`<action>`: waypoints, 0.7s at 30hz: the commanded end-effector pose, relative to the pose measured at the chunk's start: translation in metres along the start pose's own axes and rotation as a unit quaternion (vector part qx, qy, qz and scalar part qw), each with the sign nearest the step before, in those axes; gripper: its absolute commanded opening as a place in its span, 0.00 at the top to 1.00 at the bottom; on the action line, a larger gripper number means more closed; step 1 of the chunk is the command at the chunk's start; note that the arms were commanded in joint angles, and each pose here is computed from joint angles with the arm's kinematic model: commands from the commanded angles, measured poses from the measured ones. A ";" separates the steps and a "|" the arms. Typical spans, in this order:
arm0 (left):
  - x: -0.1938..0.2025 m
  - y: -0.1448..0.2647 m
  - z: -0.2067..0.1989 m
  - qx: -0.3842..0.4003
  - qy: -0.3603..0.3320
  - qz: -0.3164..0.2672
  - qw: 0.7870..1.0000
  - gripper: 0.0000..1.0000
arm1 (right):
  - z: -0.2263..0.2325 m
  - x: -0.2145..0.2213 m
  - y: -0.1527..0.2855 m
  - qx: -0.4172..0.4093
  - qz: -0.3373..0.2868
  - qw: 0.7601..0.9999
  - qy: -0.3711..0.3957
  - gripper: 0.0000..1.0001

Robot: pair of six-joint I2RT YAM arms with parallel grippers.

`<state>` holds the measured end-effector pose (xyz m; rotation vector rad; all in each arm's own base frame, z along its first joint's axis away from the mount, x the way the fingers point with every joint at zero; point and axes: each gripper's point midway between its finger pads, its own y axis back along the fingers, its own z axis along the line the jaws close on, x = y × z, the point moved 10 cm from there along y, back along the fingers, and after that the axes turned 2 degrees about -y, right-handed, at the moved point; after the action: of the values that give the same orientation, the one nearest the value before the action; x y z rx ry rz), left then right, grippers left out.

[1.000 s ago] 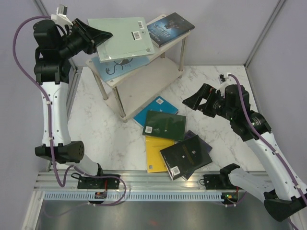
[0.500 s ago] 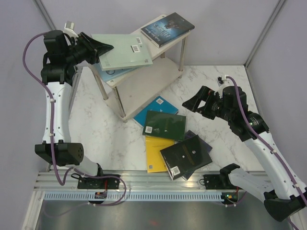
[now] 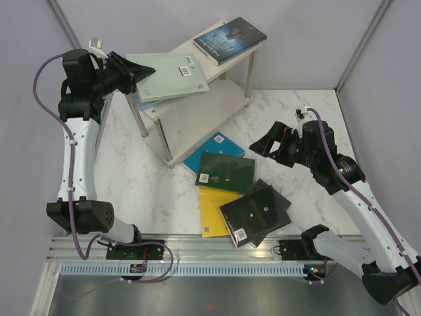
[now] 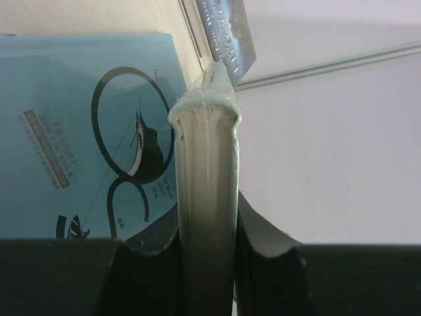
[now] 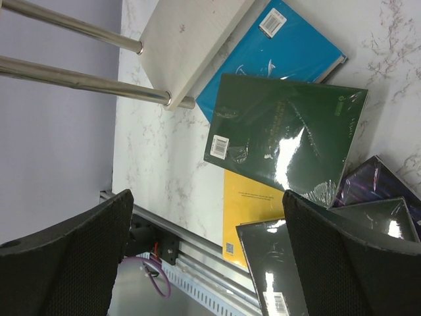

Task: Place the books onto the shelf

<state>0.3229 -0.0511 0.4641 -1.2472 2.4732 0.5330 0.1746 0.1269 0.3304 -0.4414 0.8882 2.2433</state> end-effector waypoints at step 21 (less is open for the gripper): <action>-0.026 -0.003 0.002 0.060 0.012 -0.056 0.997 0.97 | -0.003 -0.001 -0.013 0.001 0.011 1.000 0.010 0.02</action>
<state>0.3398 -0.0341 0.4539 -1.3634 2.4824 0.4435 0.1816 0.1299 0.3232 -0.4293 0.9226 2.2528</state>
